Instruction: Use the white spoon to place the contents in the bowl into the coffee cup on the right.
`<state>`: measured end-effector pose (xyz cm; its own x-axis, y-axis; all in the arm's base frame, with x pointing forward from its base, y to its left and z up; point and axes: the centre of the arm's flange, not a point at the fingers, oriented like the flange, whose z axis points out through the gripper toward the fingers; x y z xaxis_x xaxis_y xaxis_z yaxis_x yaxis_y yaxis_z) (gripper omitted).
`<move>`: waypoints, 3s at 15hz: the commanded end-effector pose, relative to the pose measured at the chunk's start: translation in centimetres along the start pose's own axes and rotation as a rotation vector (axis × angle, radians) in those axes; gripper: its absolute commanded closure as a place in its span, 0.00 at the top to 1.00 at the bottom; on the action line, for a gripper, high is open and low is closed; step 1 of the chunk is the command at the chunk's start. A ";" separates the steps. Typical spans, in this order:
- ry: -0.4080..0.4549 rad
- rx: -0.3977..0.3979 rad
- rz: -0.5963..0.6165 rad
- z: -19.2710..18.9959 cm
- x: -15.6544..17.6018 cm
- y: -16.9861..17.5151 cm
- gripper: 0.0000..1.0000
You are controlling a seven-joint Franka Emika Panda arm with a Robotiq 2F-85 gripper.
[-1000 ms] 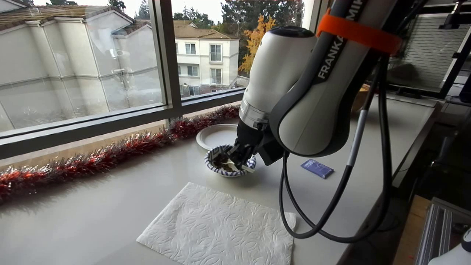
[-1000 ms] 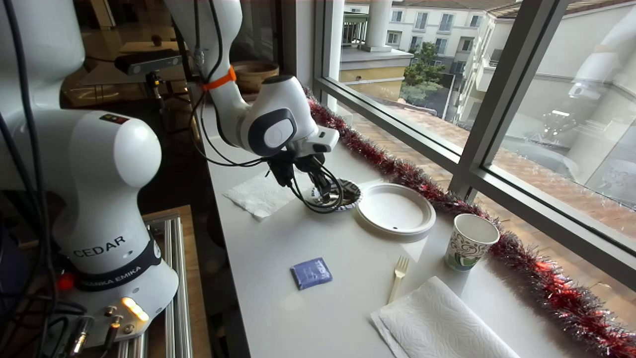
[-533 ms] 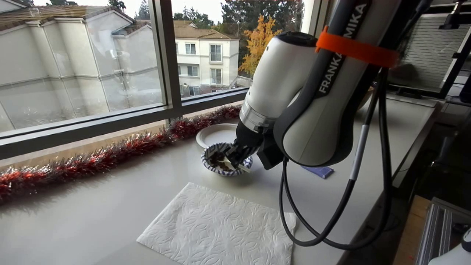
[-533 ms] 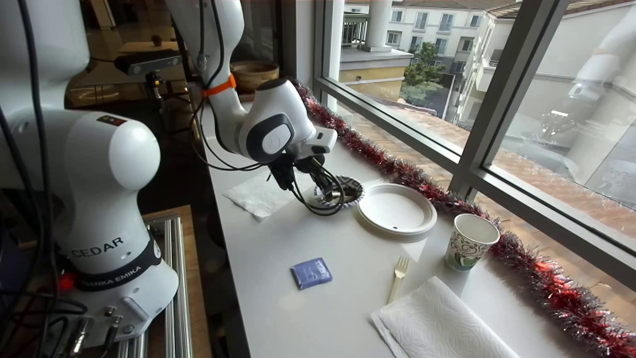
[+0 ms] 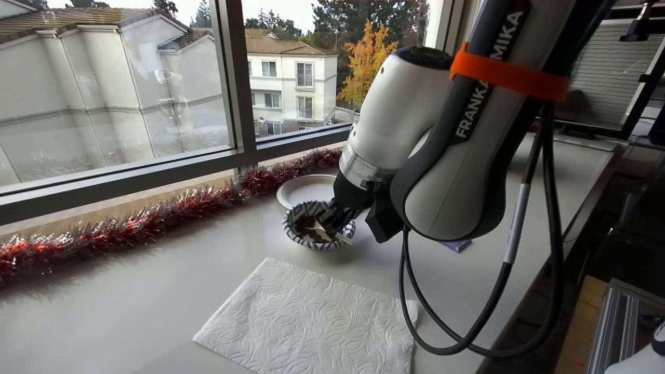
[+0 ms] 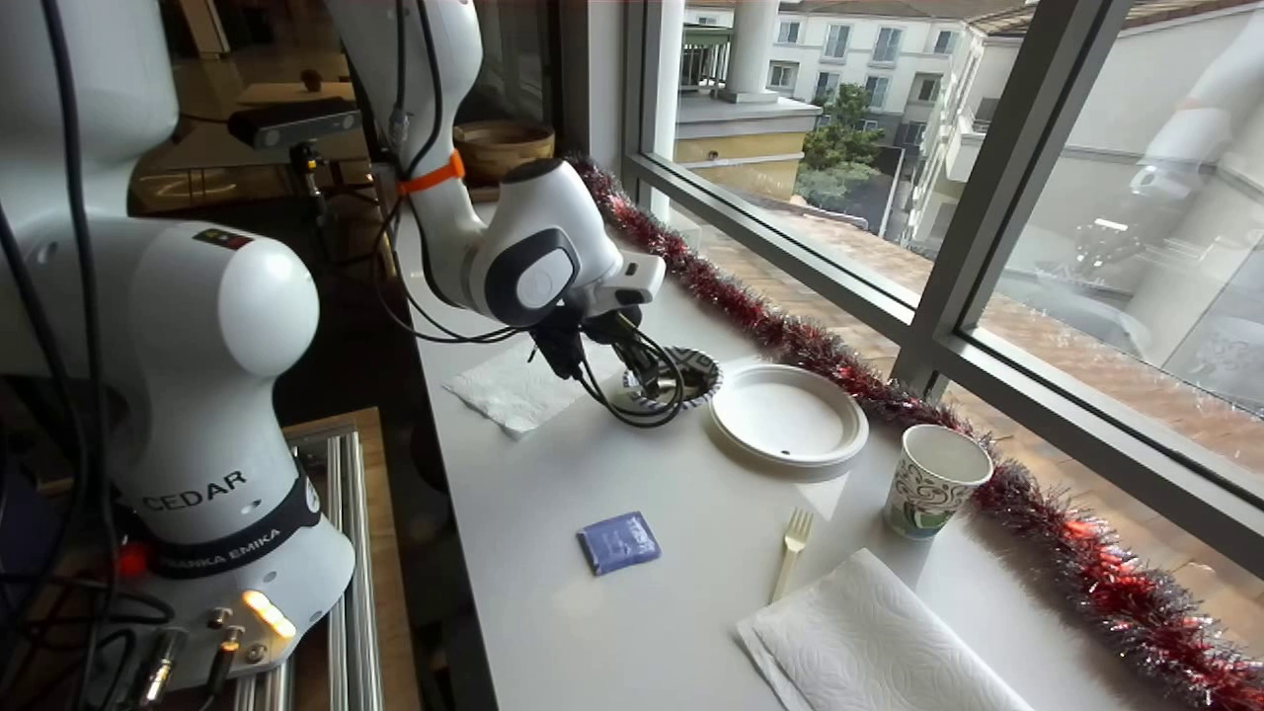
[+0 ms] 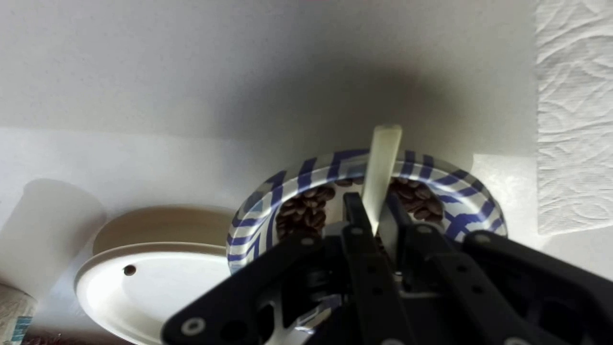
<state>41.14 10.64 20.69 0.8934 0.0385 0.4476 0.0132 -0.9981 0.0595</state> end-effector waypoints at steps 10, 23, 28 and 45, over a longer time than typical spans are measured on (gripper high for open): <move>0.053 -0.001 -0.069 -2.3 -0.4 -0.7 0.03; 0.127 0.010 -0.101 -5.1 -1.4 1.1 0.03; 0.189 0.025 -0.088 -6.7 -0.9 1.6 0.03; 0.306 -0.032 0.011 -5.8 5.9 4.5 0.13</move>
<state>43.90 6.67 28.77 0.7163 0.0449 0.6964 -0.0146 -0.9967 0.0793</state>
